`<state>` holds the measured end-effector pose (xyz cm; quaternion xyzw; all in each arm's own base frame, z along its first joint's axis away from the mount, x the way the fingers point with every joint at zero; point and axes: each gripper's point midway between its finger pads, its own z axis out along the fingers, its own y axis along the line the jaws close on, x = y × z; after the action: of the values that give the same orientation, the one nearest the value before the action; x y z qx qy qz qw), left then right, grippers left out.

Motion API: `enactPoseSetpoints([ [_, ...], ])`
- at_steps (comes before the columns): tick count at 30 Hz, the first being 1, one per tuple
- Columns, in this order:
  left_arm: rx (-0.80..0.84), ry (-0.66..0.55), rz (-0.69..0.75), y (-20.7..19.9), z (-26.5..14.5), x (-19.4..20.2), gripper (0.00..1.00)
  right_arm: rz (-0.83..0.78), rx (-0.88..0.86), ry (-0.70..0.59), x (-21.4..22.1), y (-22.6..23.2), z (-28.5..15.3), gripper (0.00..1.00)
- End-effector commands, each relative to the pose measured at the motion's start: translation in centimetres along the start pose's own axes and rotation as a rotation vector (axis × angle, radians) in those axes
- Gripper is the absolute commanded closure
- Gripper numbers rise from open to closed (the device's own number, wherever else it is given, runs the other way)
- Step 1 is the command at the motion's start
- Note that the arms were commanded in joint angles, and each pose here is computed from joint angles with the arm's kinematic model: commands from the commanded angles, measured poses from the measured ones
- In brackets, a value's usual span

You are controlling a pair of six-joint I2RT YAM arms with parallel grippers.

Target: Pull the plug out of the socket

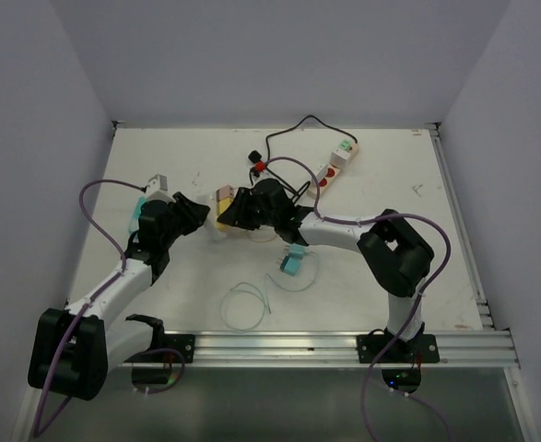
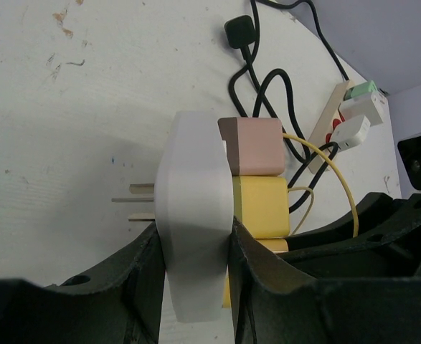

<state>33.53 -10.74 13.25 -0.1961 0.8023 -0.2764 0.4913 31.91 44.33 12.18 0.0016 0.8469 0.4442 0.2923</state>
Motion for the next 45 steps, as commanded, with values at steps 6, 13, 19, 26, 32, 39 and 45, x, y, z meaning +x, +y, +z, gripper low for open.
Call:
enactPoseSetpoints([
  [6,0.071,-0.079,0.004,-2.1,-0.3,-2.0,0.72,0.017,-0.068,-0.067,-2.0,2.5,0.1,1.00],
  [13,0.054,-0.039,-0.020,-1.2,-0.1,-0.4,0.29,0.018,-0.092,-0.063,-2.1,3.2,-0.1,1.00],
  [19,0.010,-0.028,-0.038,-0.4,0.5,0.3,0.27,0.021,-0.097,-0.061,-2.0,3.3,-0.2,1.00],
  [26,-0.059,-0.017,-0.050,0.4,1.5,1.1,0.33,0.021,-0.109,-0.049,-1.8,3.7,-0.2,1.00],
  [32,-0.096,-0.063,-0.036,0.8,1.7,0.2,0.72,0.034,-0.099,-0.037,-1.3,3.4,-0.5,1.00],
  [39,-0.209,-0.149,0.033,2.9,1.0,-1.5,1.00,0.071,-0.009,-0.033,-1.4,2.4,-2.3,1.00],
  [45,-0.295,-0.202,0.095,4.2,0.6,-2.9,1.00,0.115,0.064,-0.055,-2.5,0.6,-4.7,1.00],
])
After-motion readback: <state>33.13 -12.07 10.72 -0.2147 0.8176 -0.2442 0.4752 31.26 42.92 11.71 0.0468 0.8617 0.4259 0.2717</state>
